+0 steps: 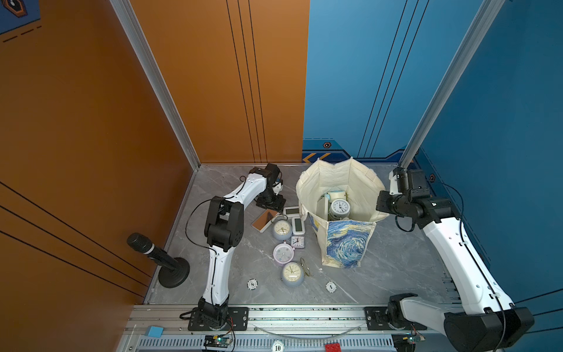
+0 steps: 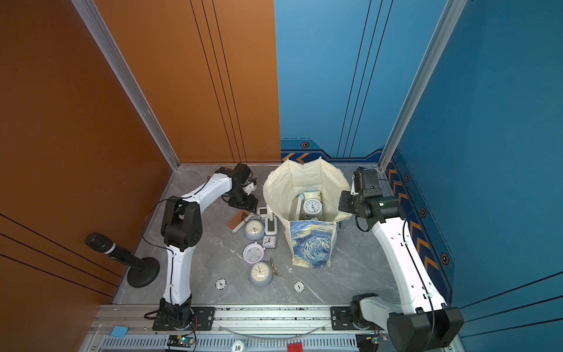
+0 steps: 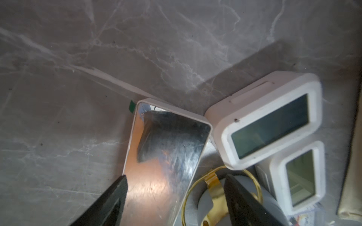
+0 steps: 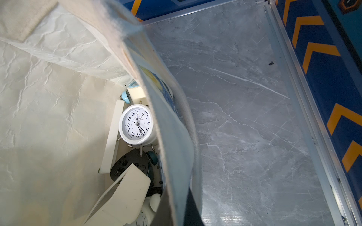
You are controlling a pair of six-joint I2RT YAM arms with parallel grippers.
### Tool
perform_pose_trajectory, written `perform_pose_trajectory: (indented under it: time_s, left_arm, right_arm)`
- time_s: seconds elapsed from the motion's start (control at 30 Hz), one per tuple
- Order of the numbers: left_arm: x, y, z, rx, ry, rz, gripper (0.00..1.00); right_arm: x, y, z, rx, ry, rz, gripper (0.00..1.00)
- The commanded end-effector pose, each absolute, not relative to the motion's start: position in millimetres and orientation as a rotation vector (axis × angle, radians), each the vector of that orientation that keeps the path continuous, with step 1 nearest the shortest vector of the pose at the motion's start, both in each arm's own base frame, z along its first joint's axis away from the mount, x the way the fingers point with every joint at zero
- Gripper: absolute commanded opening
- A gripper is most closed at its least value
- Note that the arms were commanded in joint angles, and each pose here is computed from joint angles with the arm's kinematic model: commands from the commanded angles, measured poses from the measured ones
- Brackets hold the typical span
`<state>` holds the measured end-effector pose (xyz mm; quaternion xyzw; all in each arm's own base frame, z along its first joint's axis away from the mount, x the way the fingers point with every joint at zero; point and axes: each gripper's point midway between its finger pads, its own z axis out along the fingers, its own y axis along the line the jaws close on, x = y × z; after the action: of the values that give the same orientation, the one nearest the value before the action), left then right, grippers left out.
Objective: Put the alarm clock into the canvas bag
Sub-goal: Pick up the alarm from the center of the board.
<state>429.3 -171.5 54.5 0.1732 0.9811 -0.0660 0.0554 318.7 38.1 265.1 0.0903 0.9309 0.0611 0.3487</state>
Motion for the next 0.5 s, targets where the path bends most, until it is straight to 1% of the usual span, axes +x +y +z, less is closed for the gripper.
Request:
perform_pose_trajectory:
  time_s: [0.0, 0.1, 0.2, 0.4, 0.47]
  left_arm:
    - [437.9, -158.8, 45.4, 0.537, 2.986, -0.102, 0.79]
    - [438.6, -154.1, 38.0, 0.537, 3.0, -0.074, 0.78]
    - [439.0, -153.0, 33.6, 0.524, 3.012, -0.093, 0.74]
    - [441.3, -153.5, 28.7, 0.507, 3.016, -0.123, 0.72]
    - [442.1, -153.1, 27.6, 0.504, 3.016, -0.131, 0.69]
  right_arm:
    - [324.6, 37.2, 276.6, 0.234, 2.376, 0.166, 0.09]
    - [323.5, 36.5, 276.2, 0.232, 2.378, 0.161, 0.09]
    - [322.7, 35.6, 275.6, 0.233, 2.379, 0.157, 0.09]
    - [322.4, 35.8, 274.7, 0.231, 2.381, 0.158, 0.09]
    - [322.2, 35.5, 274.2, 0.232, 2.381, 0.158, 0.09]
